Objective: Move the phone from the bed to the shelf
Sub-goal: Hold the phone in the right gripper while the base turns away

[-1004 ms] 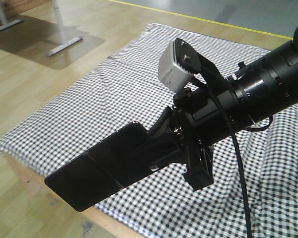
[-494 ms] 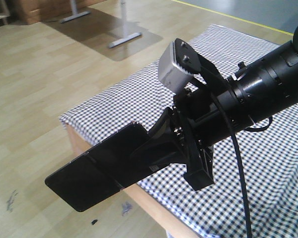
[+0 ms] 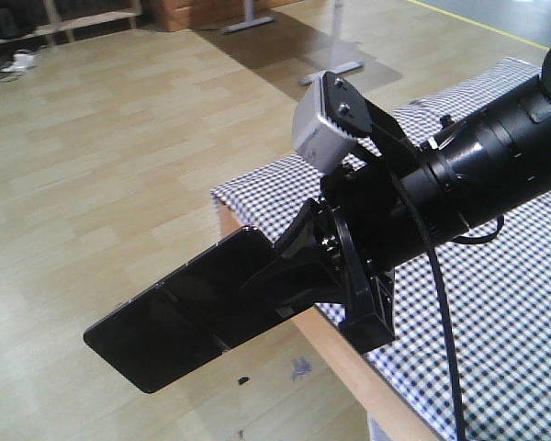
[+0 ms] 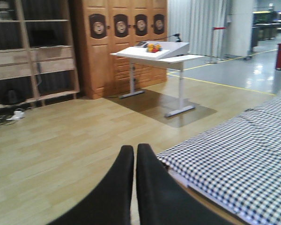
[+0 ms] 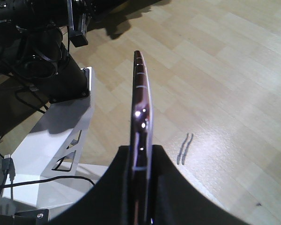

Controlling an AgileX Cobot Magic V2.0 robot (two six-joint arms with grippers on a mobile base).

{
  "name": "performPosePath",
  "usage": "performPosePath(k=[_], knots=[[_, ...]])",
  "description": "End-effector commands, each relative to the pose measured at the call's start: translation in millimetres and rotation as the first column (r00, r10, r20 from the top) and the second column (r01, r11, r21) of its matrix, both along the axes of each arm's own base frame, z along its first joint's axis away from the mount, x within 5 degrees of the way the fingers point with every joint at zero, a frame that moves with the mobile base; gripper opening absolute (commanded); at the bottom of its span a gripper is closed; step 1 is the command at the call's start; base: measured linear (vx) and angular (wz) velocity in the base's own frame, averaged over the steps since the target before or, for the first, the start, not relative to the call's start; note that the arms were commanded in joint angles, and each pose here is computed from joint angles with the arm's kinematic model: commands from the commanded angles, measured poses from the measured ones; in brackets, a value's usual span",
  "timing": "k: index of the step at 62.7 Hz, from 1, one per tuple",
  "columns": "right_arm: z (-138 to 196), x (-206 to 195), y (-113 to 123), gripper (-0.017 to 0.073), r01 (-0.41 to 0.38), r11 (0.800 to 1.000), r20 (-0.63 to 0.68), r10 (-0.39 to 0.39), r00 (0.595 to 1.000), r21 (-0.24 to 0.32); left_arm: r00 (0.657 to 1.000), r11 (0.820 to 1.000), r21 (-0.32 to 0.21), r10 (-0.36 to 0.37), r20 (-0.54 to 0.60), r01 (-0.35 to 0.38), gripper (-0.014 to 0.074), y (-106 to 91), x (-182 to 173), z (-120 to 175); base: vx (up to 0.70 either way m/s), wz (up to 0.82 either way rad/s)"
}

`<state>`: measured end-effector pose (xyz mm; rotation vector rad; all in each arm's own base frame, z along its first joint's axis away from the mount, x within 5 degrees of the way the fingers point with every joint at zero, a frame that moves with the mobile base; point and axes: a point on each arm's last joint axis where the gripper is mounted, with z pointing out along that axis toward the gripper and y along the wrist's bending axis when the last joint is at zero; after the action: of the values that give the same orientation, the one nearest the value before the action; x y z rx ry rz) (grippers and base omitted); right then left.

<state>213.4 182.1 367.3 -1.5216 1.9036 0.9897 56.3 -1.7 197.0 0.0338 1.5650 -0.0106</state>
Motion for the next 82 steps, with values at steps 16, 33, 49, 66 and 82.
performPosePath(k=[16, 33, 49, 66, 82], knots=[[21.6, -13.7, -1.0, -0.0002, -0.040, 0.996, 0.001, 0.040, 0.999, 0.079, 0.995, 1.000, -0.022, 0.004, 0.104, -0.002, 0.0001, 0.3, -2.1, 15.3, -0.11, 0.44], [21.6, -13.7, -1.0, -0.0002, -0.040, 0.996, 0.001, 0.040, 0.999, 0.079, 0.995, 1.000, -0.022, 0.004, 0.104, -0.002, 0.0001, 0.3, -2.1, 15.3, -0.12, 0.47], [21.6, -13.7, -1.0, -0.0002, -0.040, 0.996, 0.001, 0.040, 0.999, 0.079, 0.995, 1.000, -0.022, 0.004, 0.104, -0.002, 0.0001, 0.3, -2.1, 15.3, -0.12, 0.47], [21.6, -13.7, -1.0, -0.0002, -0.040, 0.996, 0.001, 0.040, 0.999, 0.079, 0.995, 1.000, -0.022, 0.004, 0.104, -0.002, 0.0001, 0.3, -2.1, 15.3, -0.11, 0.44], [21.6, -13.7, -1.0, -0.0002, -0.040, 0.996, 0.001, 0.040, 0.999, 0.079, 0.995, 1.000, -0.022, 0.004, 0.104, -0.002, 0.0001, 0.3, -2.1, 15.3, -0.09, 0.33]])
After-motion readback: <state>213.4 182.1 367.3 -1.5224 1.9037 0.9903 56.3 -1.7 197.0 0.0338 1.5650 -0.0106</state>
